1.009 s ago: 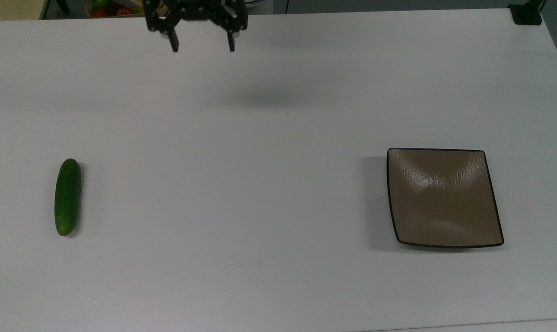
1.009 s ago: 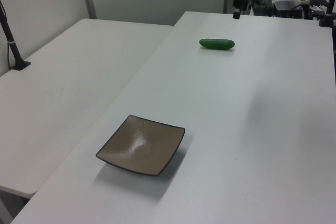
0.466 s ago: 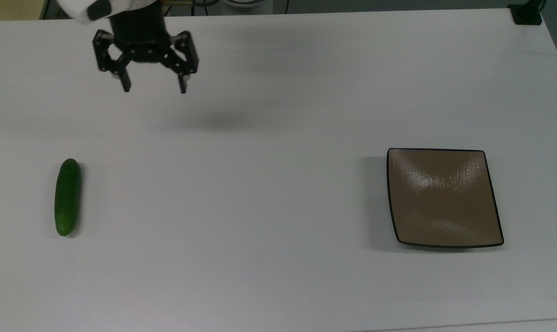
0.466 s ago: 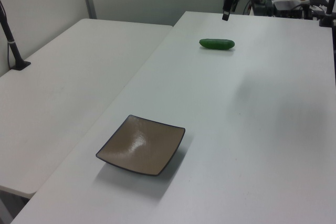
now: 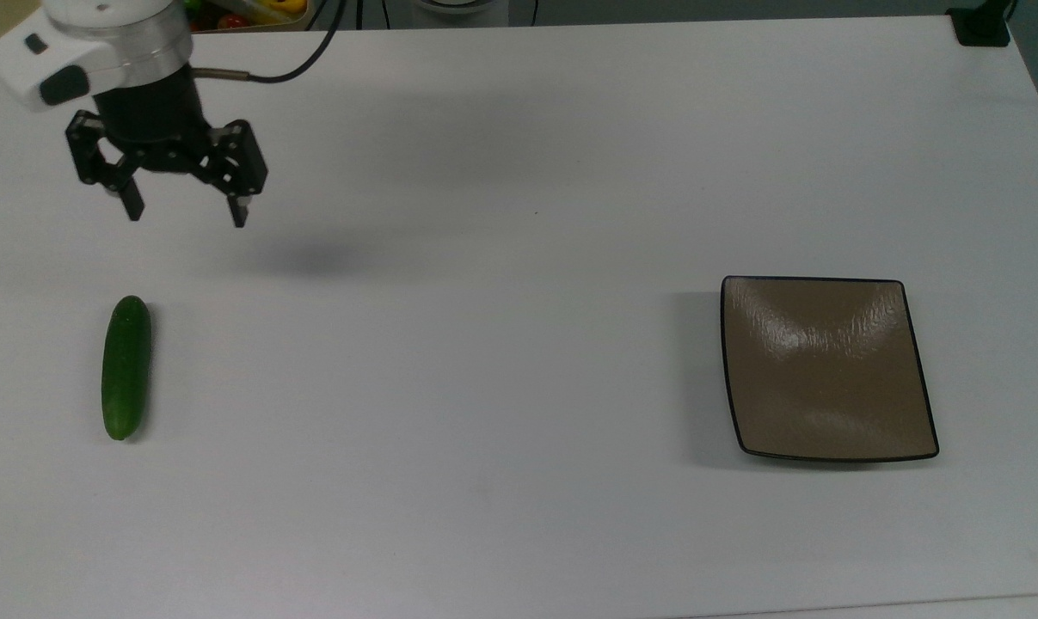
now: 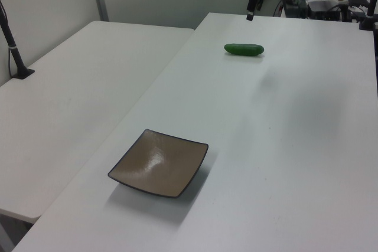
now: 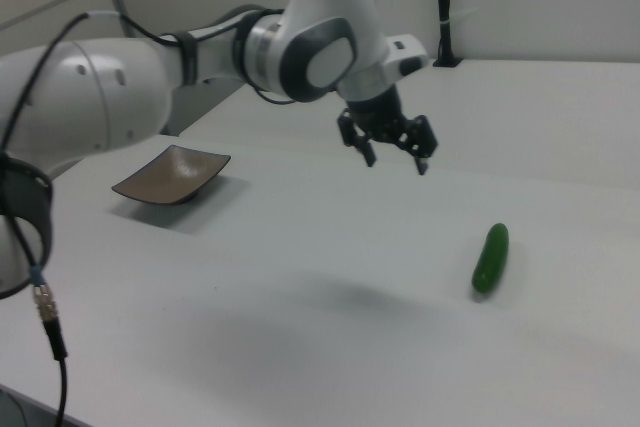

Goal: Cucumber placed on a ceramic plate
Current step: 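Move the open gripper over the green cucumber and lower it, then close the gripper around the middle of the cucumber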

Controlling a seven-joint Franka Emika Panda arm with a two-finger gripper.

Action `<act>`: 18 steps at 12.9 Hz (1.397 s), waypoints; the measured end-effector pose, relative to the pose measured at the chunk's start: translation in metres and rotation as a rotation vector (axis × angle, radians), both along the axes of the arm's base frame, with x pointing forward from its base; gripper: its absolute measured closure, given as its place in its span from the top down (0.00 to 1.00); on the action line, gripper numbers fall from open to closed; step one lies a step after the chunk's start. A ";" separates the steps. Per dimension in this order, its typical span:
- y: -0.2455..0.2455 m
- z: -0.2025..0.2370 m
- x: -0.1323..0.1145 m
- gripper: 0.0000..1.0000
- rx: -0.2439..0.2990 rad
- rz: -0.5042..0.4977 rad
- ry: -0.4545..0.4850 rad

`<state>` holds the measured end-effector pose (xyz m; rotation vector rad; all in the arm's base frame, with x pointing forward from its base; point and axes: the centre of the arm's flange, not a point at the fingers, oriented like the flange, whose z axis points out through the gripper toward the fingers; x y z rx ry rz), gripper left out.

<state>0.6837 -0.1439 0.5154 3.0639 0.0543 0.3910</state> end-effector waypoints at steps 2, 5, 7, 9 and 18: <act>-0.022 -0.014 0.014 1.00 -0.009 -0.023 0.000; -0.055 -0.059 0.035 1.00 -0.027 -0.015 0.028; -0.069 -0.085 0.044 1.00 -0.044 -0.008 0.010; -0.078 -0.107 0.049 1.00 -0.056 -0.007 -0.004; -0.094 -0.187 0.063 0.97 -0.091 0.010 -0.040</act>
